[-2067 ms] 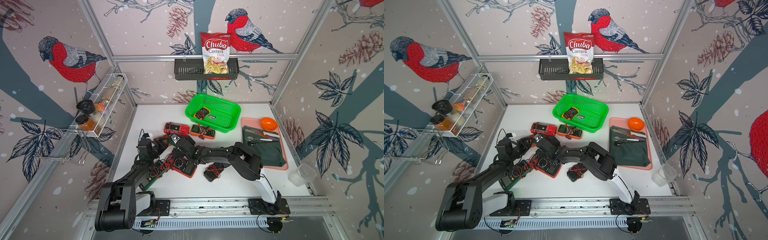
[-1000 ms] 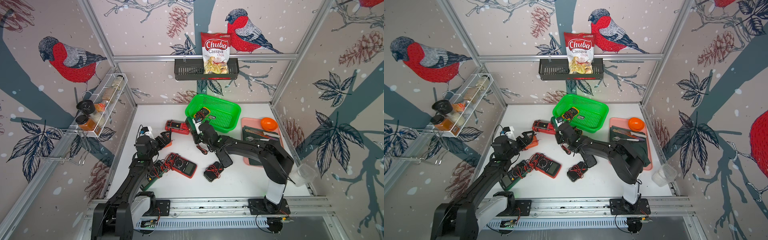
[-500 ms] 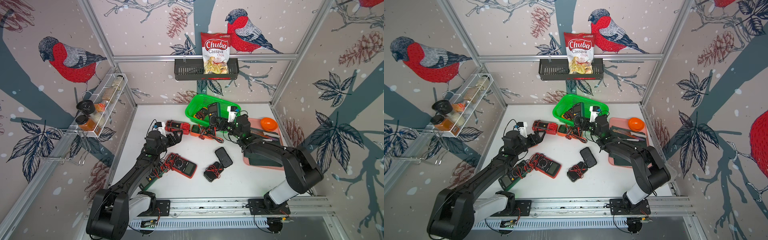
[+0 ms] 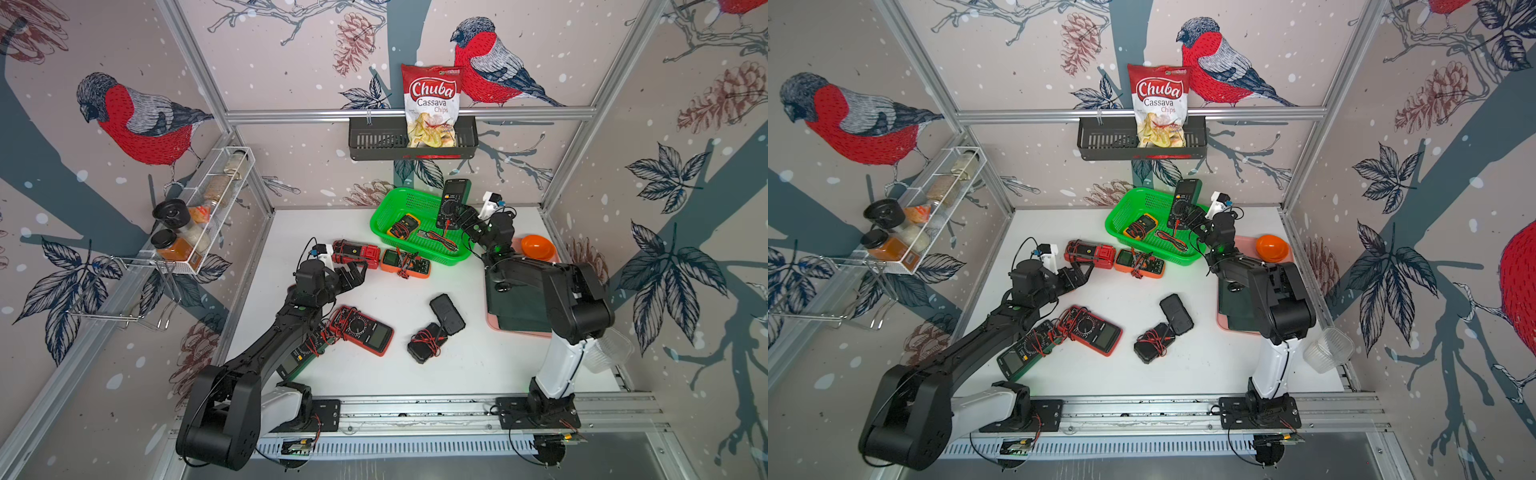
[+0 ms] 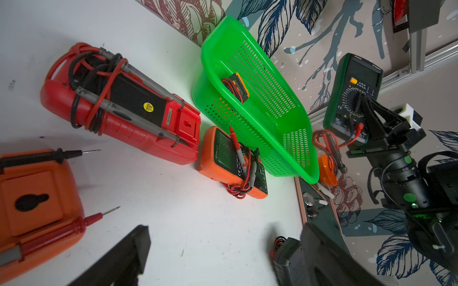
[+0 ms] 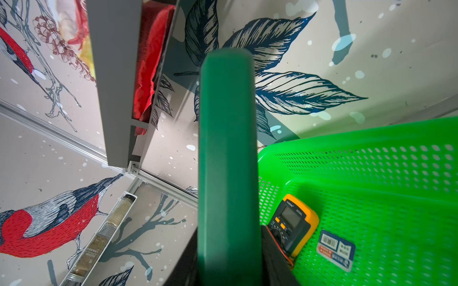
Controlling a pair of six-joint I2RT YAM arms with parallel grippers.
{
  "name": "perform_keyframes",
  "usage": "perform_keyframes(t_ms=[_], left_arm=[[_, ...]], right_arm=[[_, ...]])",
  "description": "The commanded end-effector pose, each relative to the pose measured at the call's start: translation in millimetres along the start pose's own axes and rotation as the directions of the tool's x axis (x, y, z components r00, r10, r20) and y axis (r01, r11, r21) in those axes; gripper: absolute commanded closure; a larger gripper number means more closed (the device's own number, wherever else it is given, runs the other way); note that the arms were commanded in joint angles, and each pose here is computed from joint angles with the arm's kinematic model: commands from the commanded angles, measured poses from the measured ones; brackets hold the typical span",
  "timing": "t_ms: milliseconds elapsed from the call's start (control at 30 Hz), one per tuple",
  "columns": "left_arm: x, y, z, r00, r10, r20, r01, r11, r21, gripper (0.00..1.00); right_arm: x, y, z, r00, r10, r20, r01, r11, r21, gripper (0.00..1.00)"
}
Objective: Put the multimeter into the basket
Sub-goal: Place the multimeter in the basket.
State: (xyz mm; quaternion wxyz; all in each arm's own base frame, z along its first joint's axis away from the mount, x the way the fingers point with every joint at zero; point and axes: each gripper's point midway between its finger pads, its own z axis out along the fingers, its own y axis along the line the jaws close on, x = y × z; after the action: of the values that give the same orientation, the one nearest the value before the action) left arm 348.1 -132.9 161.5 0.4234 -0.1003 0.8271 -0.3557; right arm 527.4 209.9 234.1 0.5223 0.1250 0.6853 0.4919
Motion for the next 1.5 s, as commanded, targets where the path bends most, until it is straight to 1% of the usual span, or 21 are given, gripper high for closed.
perform_keyframes(t_ms=[0,167,400,500,633,800,900,967,1000,1167,1267,1300,1467], left_arm=[[-6.2,-5.4,0.6,0.999,0.033,0.023,-0.033,0.999,0.020,0.02],[-2.3,-2.6,0.1,0.999,0.027,0.017,-0.028,0.999,0.016,0.02],[-0.1,-1.0,0.1,1.000,0.024,0.014,-0.024,1.000,0.016,0.02],[0.6,-0.3,0.3,1.000,0.020,0.014,-0.021,1.000,0.015,0.02],[0.5,-0.4,0.1,1.000,0.020,0.016,-0.020,1.000,0.016,0.02],[0.3,-0.8,0.5,1.000,0.015,0.016,-0.015,1.000,0.019,0.02],[0.5,-0.9,0.8,1.000,0.014,0.016,-0.014,1.000,0.020,0.02],[1.3,-0.3,1.0,1.000,0.012,0.014,-0.012,1.000,0.018,0.02],[0.6,-0.5,1.0,1.000,0.011,0.015,-0.011,1.000,0.019,0.02],[0.4,-0.4,2.1,1.000,0.004,0.016,-0.005,1.000,0.021,0.02],[0.2,-0.3,2.2,1.000,-0.003,0.016,0.003,1.000,0.021,0.02],[0.3,-0.5,2.3,1.000,-0.003,0.016,0.002,1.000,0.021,0.02],[-1.2,-2.1,1.9,1.000,-0.005,0.021,0.005,1.000,0.026,0.02]], right_arm=[[-19.0,10.2,16.1,0.996,0.016,0.085,-0.010,0.997,-0.077,0.93],[-5.8,-17.9,36.4,0.995,0.053,0.083,-0.050,0.998,-0.037,0.93],[30.9,-44.9,56.4,0.997,0.077,0.028,-0.078,0.997,0.024,0.92],[45.3,-54.0,58.2,0.995,0.100,0.010,-0.100,0.994,0.047,0.92],[62.2,-63.9,56.1,0.992,0.122,0.004,-0.122,0.990,0.076,0.87],[79.1,-81.8,57.1,0.988,0.155,-0.009,-0.152,0.980,0.130,0.86],[85.7,-93.1,56.5,0.986,0.169,-0.004,-0.166,0.972,0.168,0.81],[87.7,-98.9,55.8,0.985,0.171,0.005,-0.168,0.967,0.193,0.72],[89.0,-102.0,56.1,0.985,0.172,0.006,-0.169,0.963,0.208,0.70],[96.5,-115.8,62.9,0.986,0.166,-0.017,-0.155,0.945,0.288,0.50],[101.6,-124.5,64.3,0.984,0.174,-0.035,-0.152,0.927,0.342,0.46],[102.8,-127.8,63.4,0.983,0.179,-0.037,-0.154,0.920,0.361,0.43],[104.0,-130.9,62.9,0.984,0.171,-0.057,-0.134,0.908,0.398,0.36]])
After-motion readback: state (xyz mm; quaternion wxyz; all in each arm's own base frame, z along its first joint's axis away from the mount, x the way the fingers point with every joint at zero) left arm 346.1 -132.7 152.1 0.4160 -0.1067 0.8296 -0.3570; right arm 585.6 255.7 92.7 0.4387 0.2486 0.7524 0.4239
